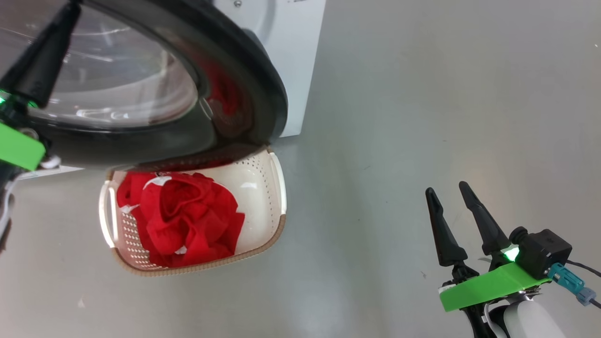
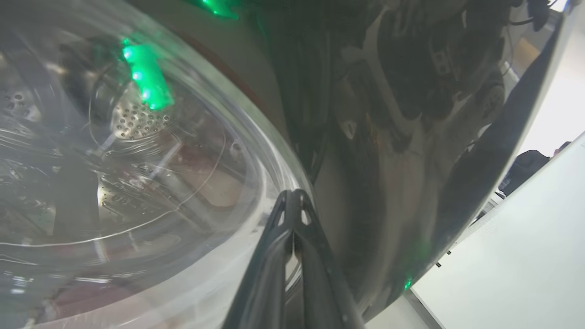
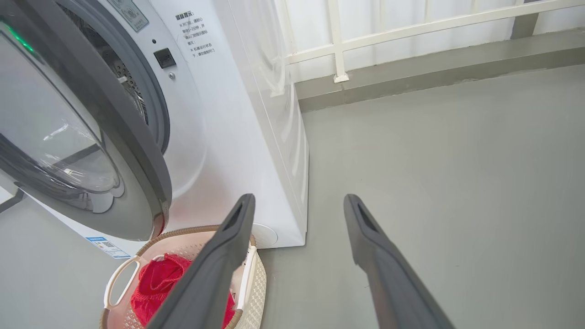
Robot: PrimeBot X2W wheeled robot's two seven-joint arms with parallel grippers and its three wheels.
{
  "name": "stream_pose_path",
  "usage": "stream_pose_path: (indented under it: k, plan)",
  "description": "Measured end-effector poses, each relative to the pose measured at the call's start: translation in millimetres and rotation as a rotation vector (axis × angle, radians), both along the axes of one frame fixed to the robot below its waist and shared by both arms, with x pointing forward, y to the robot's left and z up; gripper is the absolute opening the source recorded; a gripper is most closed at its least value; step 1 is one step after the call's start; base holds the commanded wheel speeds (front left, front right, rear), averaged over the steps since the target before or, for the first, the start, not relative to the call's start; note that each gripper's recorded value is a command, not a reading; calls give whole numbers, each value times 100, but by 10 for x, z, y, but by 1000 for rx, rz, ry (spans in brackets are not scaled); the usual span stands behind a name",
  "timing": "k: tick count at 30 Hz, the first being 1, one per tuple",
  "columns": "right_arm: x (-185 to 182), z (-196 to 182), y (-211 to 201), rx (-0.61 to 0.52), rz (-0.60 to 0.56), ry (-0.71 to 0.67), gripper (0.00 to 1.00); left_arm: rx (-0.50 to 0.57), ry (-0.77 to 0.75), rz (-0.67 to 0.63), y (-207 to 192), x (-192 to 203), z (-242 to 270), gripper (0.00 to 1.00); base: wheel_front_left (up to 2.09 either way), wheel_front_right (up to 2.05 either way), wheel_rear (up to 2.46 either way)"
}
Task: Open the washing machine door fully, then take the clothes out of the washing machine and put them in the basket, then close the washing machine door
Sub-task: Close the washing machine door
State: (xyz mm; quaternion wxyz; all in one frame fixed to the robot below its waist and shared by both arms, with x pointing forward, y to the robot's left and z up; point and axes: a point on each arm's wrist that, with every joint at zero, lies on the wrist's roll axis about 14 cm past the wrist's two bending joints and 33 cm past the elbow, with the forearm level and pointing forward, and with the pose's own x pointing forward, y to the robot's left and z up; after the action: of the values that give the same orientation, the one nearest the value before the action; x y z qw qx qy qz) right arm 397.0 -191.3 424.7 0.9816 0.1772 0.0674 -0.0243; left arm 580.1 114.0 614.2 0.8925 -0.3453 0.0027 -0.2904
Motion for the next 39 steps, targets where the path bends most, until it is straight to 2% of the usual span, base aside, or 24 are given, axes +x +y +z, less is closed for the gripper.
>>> stream_pose_path:
  k: [10,22,26,27,28,29,30,31,32,33,39]
  plan:
    - [12,-5,-47,-2,-13,1,100,-5,-15,37,24,143,-29,0,0,0,0]
    - [67,56,46,-2,16,-22,100,-29,-7,55,101,-35,-11,0,0,0,0]
    - [99,93,105,-9,36,-35,100,-38,15,89,213,-175,-112,34,0,0,0]
    - [106,99,131,-21,48,-37,100,-44,22,99,244,-210,-135,40,0,0,0]
    - [113,105,156,-25,57,-40,100,-45,27,107,272,-248,-159,40,0,0,0]
    - [119,111,177,-25,63,-42,100,-44,32,115,297,-286,-183,47,0,0,0]
    - [125,118,198,-27,70,-45,100,-48,37,125,324,-325,-205,61,0,0,0]
    - [131,128,216,-26,75,-48,100,-52,42,134,347,-364,-228,81,0,0,0]
    - [135,136,238,-28,82,-51,100,-54,51,140,364,-407,-257,93,0,0,0]
    - [133,141,260,-30,89,-52,100,-59,57,150,386,-448,-281,100,0,0,0]
    - [61,112,349,-28,115,-40,100,-75,95,186,464,-675,-416,100,0,0,0]
